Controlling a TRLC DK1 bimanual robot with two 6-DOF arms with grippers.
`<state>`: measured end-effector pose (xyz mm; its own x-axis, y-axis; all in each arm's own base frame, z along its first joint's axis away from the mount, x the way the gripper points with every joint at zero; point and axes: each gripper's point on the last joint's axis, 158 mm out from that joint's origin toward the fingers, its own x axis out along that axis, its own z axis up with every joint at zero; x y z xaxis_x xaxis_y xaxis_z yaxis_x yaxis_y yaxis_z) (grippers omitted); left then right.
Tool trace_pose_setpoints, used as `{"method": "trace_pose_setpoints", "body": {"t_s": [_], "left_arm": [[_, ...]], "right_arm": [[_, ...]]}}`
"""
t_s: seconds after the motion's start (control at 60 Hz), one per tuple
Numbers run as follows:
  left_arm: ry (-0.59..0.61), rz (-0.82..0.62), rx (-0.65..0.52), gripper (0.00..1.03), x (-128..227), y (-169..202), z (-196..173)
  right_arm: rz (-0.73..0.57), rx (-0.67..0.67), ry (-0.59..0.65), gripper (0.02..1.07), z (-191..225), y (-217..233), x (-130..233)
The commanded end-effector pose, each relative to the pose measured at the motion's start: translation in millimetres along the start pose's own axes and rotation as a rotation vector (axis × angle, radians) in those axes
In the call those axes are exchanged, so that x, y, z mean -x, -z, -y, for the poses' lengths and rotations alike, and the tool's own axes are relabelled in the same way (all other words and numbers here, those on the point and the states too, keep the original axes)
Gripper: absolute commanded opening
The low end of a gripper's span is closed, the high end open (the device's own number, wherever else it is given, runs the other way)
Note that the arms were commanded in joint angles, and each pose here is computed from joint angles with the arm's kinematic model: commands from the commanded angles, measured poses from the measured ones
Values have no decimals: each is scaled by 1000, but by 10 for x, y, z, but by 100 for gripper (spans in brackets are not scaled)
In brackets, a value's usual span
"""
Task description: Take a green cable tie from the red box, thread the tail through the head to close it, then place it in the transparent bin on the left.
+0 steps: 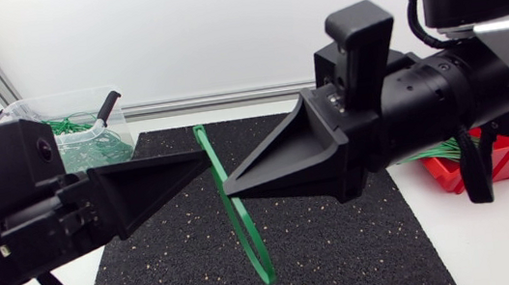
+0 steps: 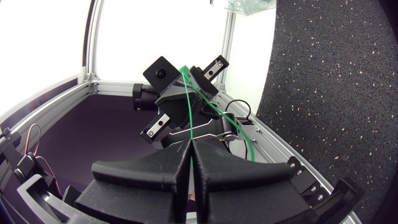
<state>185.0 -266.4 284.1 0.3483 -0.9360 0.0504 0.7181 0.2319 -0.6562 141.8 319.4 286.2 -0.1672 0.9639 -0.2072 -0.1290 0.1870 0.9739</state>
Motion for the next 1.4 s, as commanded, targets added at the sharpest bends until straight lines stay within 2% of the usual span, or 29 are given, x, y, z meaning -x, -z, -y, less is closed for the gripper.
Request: {"method": "trace_pose_setpoints", "body": {"t_s": [0.0,0.517,0.967,1.217,1.383], "left_arm": [[14,0,-36,4,-21,-7,61],[-8,16,-178,4,-68,116,109],[-42,18,-287,4,-139,243,143],[-64,57,-286,4,-136,78,122],[-95,83,-177,4,-123,-196,-84]], "right_arm": [[-10,-27,1,8,41,24,-20],[-7,-25,-29,8,-81,-9,220],[-24,-2,-48,8,-174,69,248],[-26,-13,-43,8,-134,84,244],[-36,-18,-43,8,-88,79,219]]}}
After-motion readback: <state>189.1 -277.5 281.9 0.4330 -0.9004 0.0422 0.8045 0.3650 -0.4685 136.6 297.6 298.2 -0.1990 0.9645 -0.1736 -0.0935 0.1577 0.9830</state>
